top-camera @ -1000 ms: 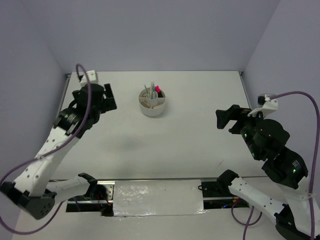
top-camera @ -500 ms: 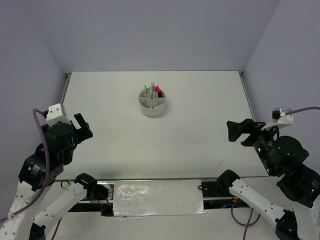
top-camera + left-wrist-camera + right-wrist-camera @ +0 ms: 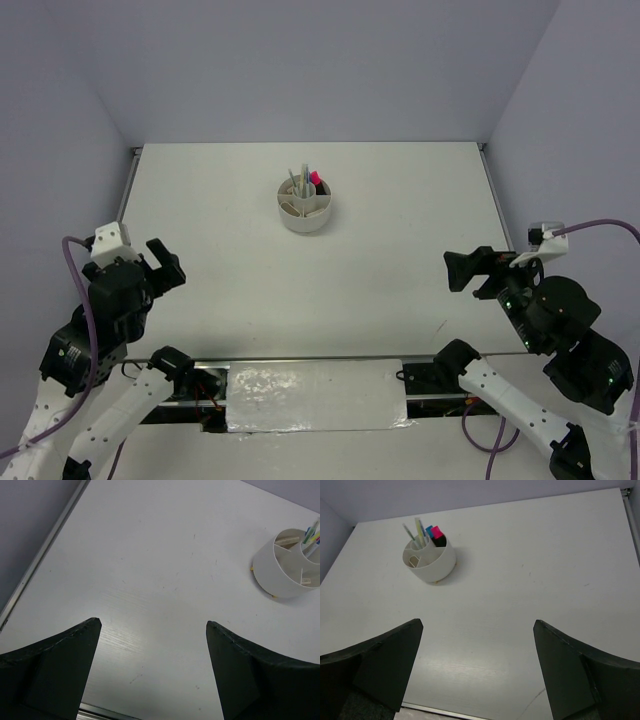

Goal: Sort the stationery into containers
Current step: Reset both arms

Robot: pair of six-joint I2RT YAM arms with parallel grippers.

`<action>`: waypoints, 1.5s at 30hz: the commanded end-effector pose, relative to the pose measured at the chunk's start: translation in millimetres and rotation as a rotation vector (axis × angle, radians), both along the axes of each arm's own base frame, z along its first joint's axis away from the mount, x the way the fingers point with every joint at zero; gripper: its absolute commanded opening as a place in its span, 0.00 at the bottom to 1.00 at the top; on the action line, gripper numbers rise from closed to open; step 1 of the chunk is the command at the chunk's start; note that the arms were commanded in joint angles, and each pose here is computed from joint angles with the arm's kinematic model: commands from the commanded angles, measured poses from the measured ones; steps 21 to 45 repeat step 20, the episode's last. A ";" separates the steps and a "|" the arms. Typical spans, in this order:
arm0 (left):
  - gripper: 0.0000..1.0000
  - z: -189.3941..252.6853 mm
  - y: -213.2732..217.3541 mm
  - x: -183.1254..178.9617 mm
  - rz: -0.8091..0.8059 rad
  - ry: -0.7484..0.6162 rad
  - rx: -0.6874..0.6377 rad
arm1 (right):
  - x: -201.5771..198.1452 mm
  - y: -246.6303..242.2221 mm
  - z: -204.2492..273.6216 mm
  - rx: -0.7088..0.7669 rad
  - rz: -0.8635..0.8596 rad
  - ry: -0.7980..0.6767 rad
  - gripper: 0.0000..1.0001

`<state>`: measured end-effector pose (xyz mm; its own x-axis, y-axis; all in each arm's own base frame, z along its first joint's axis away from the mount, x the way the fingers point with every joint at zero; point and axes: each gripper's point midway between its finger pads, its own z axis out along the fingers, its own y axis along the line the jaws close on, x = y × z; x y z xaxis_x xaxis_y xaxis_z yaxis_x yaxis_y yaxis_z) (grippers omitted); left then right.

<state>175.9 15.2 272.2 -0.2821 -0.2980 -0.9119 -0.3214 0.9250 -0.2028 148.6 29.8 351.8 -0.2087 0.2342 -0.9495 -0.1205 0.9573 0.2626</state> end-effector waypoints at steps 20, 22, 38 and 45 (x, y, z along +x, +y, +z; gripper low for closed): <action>0.99 -1.7 -10.6 8.4 -0.016 -0.053 -0.072 | 25.7 26.7 -2.3 0.014 0.040 -0.021 1.00; 0.99 -1.7 -10.6 8.4 -0.016 -0.053 -0.072 | 25.7 26.7 -2.3 0.014 0.040 -0.021 1.00; 0.99 -1.7 -10.6 8.4 -0.016 -0.053 -0.072 | 25.7 26.7 -2.3 0.014 0.040 -0.021 1.00; 0.99 -1.7 -10.6 8.4 -0.016 -0.053 -0.072 | 25.7 26.7 -2.3 0.014 0.040 -0.021 1.00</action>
